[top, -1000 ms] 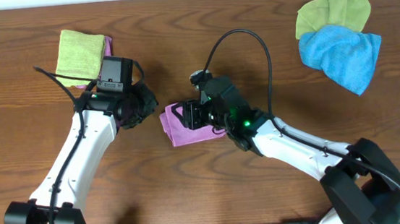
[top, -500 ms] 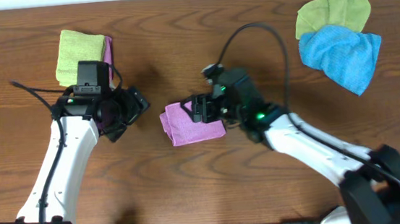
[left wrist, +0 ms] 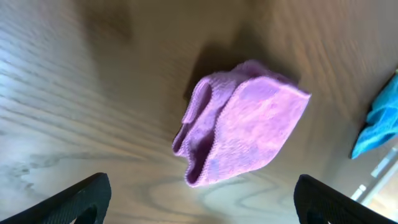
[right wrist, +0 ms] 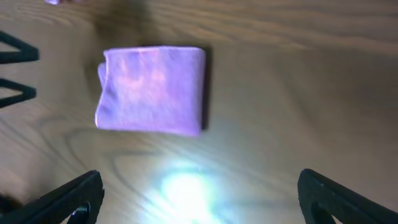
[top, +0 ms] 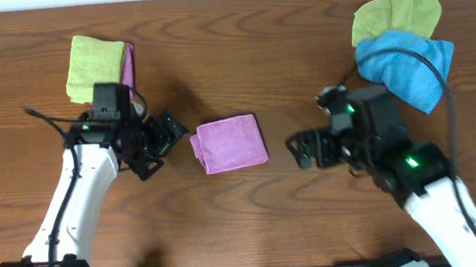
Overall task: Fold the cloth
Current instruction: 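Fold the strip in half with the right gripper and release it, then retract the right gripper and grasp the folded pink square with the left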
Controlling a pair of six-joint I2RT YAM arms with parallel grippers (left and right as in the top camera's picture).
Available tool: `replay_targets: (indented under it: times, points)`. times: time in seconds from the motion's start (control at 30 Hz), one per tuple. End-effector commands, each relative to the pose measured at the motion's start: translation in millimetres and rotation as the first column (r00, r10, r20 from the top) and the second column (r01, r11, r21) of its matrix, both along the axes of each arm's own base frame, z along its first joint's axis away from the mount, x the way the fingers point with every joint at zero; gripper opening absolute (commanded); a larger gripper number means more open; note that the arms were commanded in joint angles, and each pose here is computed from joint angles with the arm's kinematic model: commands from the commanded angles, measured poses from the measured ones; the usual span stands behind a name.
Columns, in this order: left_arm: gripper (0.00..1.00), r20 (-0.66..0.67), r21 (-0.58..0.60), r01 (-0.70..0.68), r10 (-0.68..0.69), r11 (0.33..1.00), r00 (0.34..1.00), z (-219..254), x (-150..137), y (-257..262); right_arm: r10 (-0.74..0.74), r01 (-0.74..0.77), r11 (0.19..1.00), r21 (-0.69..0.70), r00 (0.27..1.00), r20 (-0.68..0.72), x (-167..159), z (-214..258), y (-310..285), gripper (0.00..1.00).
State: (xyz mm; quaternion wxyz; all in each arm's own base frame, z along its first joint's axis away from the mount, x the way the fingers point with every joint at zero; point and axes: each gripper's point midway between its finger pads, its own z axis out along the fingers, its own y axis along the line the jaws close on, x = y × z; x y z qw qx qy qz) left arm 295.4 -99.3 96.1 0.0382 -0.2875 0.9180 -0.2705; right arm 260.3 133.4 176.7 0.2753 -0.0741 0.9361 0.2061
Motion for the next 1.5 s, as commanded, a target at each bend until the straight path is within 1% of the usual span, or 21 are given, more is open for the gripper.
replay_targets:
  times: [0.0,0.13,0.27,0.37,0.47,0.6,0.67,0.97,1.2,1.3,1.47]
  points:
    - [0.95,-0.037,-0.094,0.005,-0.008,0.996,0.999,-12.1,-14.9,-12.3,-0.017,0.024,0.997,-0.072,0.995,0.096,-11.4,16.9,-21.2,0.99]
    - [0.95,-0.047,-0.148,-0.007,0.0,0.989,0.999,-26.4,-21.9,-19.1,-0.043,0.055,0.994,-0.093,0.991,0.128,-42.8,22.4,-39.2,0.99]
    - [0.95,-0.048,-0.192,-0.019,0.01,0.981,0.999,-35.8,-26.1,-24.9,-0.073,0.085,0.992,-0.091,0.989,0.126,-67.5,15.5,-50.7,0.99]
    - [0.95,-0.063,-0.201,-0.03,0.018,0.979,0.998,-45.4,-32.5,-29.1,-0.115,0.123,0.991,-0.053,0.985,0.127,-81.8,11.2,-55.5,0.99]
    - [0.95,-0.063,-0.212,-0.027,0.014,0.977,0.998,-50.6,-36.2,-34.1,-0.142,0.147,0.989,-0.023,0.981,0.134,-88.8,12.8,-57.7,0.99]
    - [0.95,-0.033,-0.218,-0.01,0.003,0.976,0.999,-52.3,-33.9,-42.5,-0.178,0.177,0.984,0.017,0.977,0.116,-91.0,14.3,-56.9,0.99]
    - [0.95,-0.038,-0.202,-0.019,0.011,0.979,0.999,-55.4,-33.4,-43.4,-0.197,0.195,0.98,0.031,0.975,0.105,-91.1,14.1,-57.0,0.99]
    - [0.95,-0.047,-0.195,-0.015,0.006,0.981,0.999,-66.4,-29.4,-54.2,-0.197,0.195,0.98,0.028,0.975,0.101,-91.9,13.3,-57.4,0.99]
    - [0.95,-0.013,-0.173,-0.019,0.017,0.985,1.0,-68.6,-21.1,-52.8,-0.197,0.195,0.98,0.027,0.975,0.102,-91.8,13.3,-57.4,0.99]
    - [0.95,-0.025,-0.155,-0.041,0.038,0.987,0.999,-71.9,-20.6,-52.1,-0.197,0.195,0.98,0.028,0.975,0.101,-91.9,13.3,-57.4,0.99]
    - [0.95,-0.014,-0.149,-0.034,0.032,0.988,0.999,-73.0,-19.2,-56.7,-0.197,0.195,0.98,0.027,0.975,0.101,-91.9,13.3,-57.4,0.99]
